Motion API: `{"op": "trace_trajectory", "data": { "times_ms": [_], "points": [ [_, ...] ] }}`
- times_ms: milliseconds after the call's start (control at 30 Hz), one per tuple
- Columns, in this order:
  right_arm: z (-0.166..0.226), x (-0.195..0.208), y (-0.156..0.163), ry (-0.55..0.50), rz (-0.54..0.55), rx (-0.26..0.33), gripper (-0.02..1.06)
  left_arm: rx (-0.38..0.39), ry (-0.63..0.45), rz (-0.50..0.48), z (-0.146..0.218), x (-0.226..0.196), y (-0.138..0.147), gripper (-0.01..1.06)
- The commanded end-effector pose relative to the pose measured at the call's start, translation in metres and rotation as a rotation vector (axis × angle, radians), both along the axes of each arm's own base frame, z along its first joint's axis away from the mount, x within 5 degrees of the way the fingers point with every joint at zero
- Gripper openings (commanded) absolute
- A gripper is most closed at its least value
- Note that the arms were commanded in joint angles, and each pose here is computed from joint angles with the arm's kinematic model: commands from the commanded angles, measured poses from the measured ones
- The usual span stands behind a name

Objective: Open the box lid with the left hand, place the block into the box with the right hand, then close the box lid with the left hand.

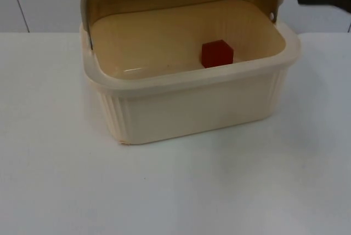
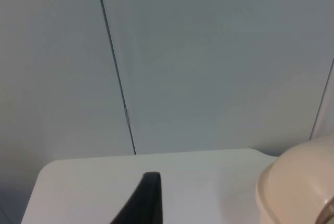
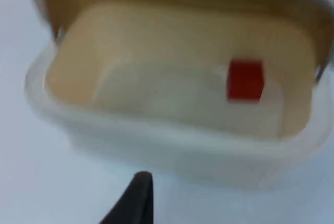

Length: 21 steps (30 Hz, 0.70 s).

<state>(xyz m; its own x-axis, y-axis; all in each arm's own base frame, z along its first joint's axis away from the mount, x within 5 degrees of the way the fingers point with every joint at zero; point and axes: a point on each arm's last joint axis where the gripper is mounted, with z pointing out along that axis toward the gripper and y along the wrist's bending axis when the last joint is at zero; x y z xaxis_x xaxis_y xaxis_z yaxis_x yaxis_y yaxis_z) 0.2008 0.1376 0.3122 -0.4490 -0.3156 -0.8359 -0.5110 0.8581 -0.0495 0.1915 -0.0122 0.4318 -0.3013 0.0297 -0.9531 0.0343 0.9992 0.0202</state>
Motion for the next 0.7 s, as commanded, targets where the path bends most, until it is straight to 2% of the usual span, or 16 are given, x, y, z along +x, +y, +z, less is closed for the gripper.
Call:
{"op": "trace_trajectory", "data": {
  "times_ms": [0,67,200,333,367,467,533,567,667],
  "points": [
    [-0.007,-0.012,0.001,0.100,0.078,-0.048,1.05,-0.020,-0.012,-0.009,0.003,-0.002,-0.002,1.01],
    [-0.010,-0.021,0.004,0.166,0.165,-0.060,1.05,-0.027,-0.013,-0.011,0.003,-0.002,-0.002,1.01],
    [0.000,-0.019,0.002,0.093,0.136,-0.001,1.05,-0.031,-0.015,-0.012,0.004,-0.002,-0.002,1.01],
    [0.017,-0.011,-0.014,0.007,0.012,0.053,1.05,-0.033,-0.012,-0.013,0.003,-0.002,-0.002,1.01],
    [0.017,-0.011,-0.014,0.007,0.012,0.053,1.05,-0.033,-0.012,-0.013,0.003,-0.002,-0.002,1.01],
    [0.033,-0.005,-0.044,-0.027,-0.122,0.065,1.05,-0.033,-0.010,-0.012,0.003,-0.002,-0.002,1.01],
    [0.042,-0.007,-0.068,-0.053,-0.210,0.057,1.05,-0.033,-0.010,-0.012,0.003,-0.002,-0.002,1.01],
    [0.042,-0.007,-0.068,-0.053,-0.210,0.057,1.05,-0.033,-0.010,-0.012,0.003,-0.002,-0.002,1.01],
    [0.054,-0.017,-0.101,-0.098,-0.347,0.050,1.05,-0.033,-0.010,-0.012,0.003,-0.002,-0.002,1.01]
  ]
}}
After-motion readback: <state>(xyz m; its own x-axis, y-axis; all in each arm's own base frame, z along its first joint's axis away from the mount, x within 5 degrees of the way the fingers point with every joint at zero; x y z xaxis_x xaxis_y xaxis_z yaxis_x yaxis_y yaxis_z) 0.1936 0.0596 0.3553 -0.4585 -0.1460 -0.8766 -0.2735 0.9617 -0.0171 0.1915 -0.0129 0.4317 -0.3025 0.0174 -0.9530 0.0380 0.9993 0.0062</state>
